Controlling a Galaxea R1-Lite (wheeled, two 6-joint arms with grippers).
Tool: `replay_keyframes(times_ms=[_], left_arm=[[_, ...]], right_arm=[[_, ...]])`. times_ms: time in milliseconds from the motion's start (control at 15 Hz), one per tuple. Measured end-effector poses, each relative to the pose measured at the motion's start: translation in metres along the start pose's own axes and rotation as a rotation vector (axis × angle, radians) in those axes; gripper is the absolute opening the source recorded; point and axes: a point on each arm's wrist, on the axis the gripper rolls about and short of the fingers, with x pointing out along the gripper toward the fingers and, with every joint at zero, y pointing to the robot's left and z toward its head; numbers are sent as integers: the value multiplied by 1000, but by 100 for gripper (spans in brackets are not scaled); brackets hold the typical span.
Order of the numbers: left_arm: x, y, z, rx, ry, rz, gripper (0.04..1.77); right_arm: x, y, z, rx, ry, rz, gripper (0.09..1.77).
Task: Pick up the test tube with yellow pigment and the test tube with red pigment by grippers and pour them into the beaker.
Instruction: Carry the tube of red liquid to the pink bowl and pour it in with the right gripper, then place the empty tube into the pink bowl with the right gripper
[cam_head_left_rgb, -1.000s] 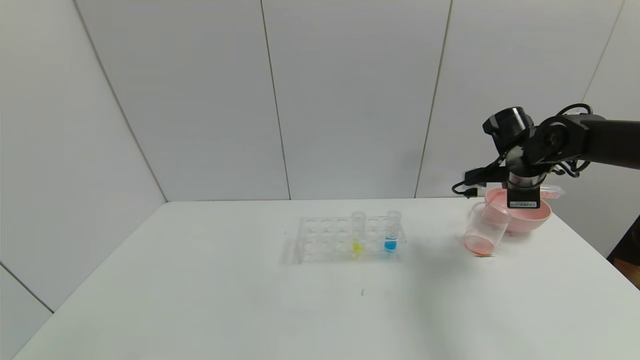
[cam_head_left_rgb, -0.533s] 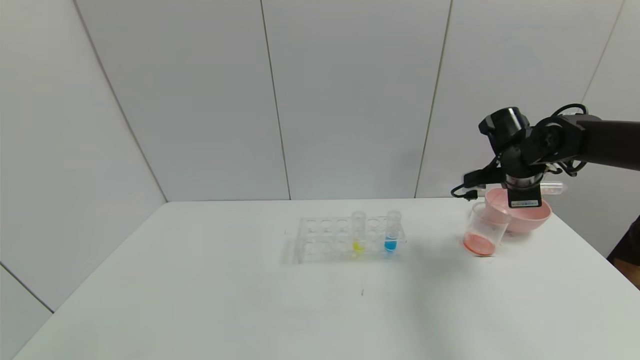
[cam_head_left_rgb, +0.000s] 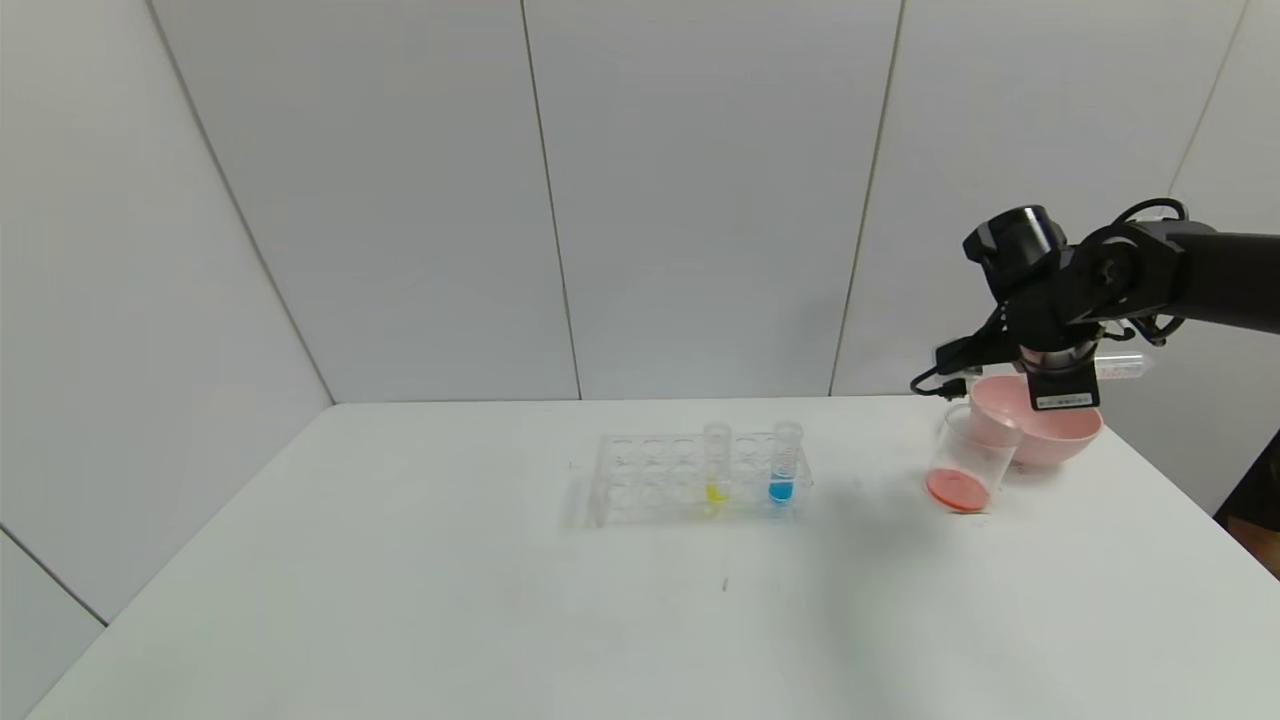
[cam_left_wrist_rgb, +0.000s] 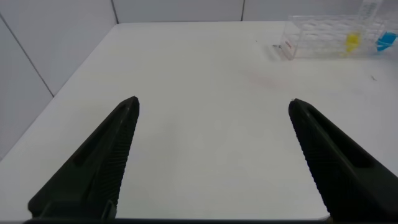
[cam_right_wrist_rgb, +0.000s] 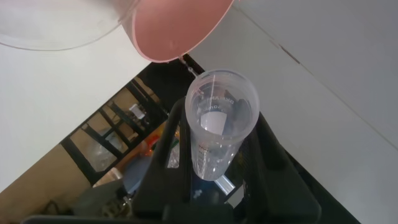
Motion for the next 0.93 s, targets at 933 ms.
replay_keyframes(times_ms=[933], left_arm=[[0,0,0,0,0,0,172]], right_arm=[[-23,2,9,-90,94,-52,52]])
